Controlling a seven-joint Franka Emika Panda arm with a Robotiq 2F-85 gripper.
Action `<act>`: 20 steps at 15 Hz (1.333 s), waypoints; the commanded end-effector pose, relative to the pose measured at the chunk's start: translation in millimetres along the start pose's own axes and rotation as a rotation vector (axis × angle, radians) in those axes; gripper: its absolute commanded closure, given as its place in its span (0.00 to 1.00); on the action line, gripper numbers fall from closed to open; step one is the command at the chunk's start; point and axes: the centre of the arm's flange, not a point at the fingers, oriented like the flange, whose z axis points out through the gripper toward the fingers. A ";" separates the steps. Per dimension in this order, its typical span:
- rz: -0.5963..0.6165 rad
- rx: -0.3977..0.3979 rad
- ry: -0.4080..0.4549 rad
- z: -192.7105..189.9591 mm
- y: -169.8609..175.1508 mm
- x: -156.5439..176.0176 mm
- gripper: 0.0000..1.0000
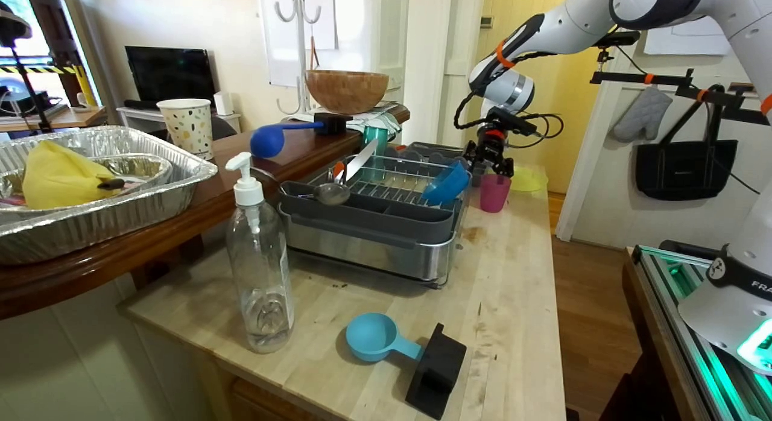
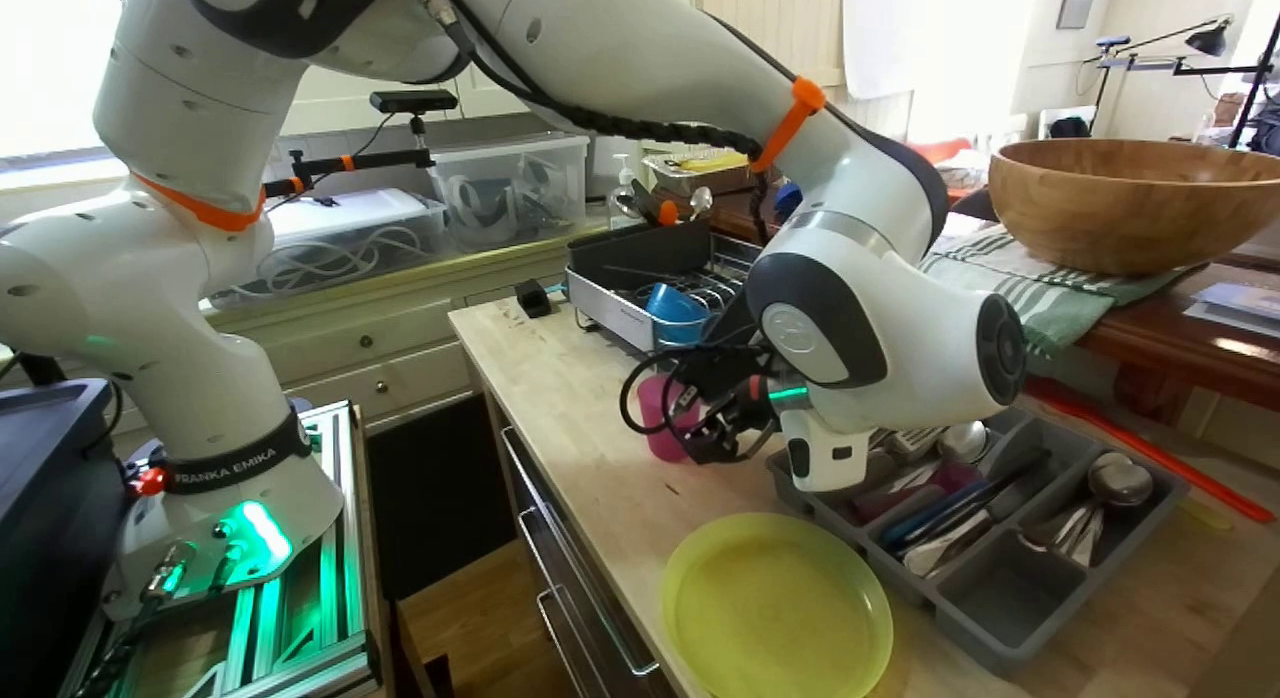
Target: Put the pink cup on the dish rack
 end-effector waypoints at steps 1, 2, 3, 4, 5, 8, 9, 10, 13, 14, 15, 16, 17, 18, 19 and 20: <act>0.081 -0.056 -0.034 -6.8 6.2 12.2 0.00; 0.098 -0.066 -0.040 -5.9 7.1 12.9 0.00; 0.116 -0.075 -0.044 -4.5 6.6 13.4 0.00; 0.125 -0.081 -0.048 -2.8 5.7 14.7 0.00; 0.136 -0.090 -0.048 -0.3 3.8 16.3 0.00; 0.165 -0.096 -0.040 7.4 -2.3 21.6 0.00; 0.172 -0.095 -0.040 10.1 -5.0 23.1 0.00; 0.179 -0.101 -0.043 12.9 -7.4 24.2 0.00; 0.200 -0.121 -0.064 22.2 -12.8 27.6 0.00; 0.206 -0.131 -0.077 25.3 -14.1 28.1 0.00; 0.209 -0.137 -0.087 27.9 -15.1 28.5 0.00; 0.212 -0.142 -0.097 30.3 -15.9 29.0 0.00; 0.215 -0.146 -0.109 32.5 -16.8 28.9 0.00; 0.217 -0.152 -0.118 34.1 -17.6 28.9 0.00; 0.218 -0.157 -0.127 35.5 -18.0 29.4 0.00; 0.218 -0.161 -0.136 37.0 -18.1 30.0 0.11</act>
